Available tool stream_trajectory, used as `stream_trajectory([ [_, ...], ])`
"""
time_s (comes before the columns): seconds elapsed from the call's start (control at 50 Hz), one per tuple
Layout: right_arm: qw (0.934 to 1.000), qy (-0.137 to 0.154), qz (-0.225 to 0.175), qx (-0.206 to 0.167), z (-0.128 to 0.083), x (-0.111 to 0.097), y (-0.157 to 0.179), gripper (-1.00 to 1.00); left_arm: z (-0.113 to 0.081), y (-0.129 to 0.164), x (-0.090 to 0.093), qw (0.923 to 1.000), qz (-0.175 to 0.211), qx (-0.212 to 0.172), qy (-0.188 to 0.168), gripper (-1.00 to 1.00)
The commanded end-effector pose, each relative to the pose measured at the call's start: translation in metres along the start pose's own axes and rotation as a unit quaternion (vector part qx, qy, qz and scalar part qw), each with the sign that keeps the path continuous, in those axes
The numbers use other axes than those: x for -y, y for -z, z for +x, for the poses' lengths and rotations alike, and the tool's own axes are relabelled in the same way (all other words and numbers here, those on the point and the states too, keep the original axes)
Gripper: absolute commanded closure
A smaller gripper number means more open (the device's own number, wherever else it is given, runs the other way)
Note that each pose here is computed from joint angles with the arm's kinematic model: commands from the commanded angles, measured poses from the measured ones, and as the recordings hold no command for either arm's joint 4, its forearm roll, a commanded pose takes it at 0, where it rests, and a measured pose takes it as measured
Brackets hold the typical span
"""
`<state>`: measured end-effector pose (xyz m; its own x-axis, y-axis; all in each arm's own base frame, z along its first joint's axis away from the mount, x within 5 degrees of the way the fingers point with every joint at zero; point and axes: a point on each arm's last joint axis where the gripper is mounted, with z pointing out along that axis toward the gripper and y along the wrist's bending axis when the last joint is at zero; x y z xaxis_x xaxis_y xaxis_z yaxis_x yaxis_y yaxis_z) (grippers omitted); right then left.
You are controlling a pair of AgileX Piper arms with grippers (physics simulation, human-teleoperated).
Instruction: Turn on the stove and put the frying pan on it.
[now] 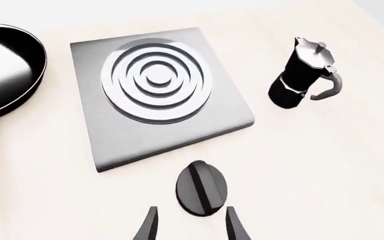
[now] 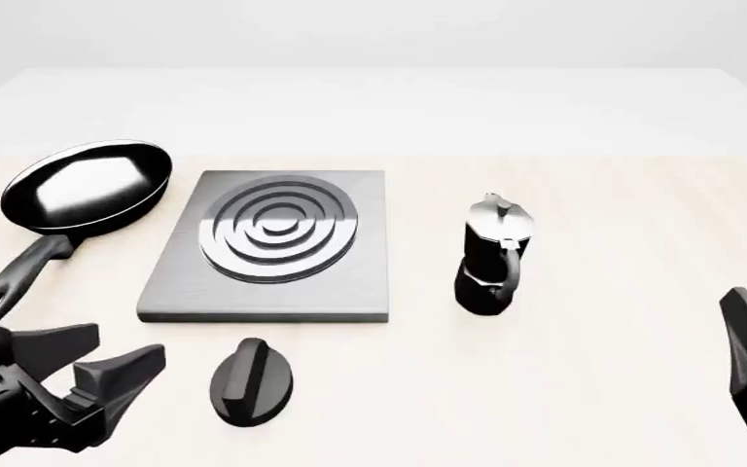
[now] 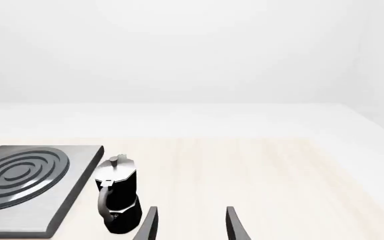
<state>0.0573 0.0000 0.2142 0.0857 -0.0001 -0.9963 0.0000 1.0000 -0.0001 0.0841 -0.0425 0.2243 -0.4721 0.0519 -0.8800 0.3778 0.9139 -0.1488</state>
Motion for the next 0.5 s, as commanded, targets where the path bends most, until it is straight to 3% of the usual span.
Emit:
stream_trajectory([
  [0.02,1.0,0.0,0.0,0.0,0.0,0.0,0.0,-1.0,0.007,-0.011,0.003,0.9998,0.017,-0.014,-0.005,-1.0],
  [0.5,1.0,0.0,0.0,0.0,0.0,0.0,0.0,-1.0,0.022,-0.028,0.006,0.9988,0.034,-0.035,-0.004,-1.0],
])
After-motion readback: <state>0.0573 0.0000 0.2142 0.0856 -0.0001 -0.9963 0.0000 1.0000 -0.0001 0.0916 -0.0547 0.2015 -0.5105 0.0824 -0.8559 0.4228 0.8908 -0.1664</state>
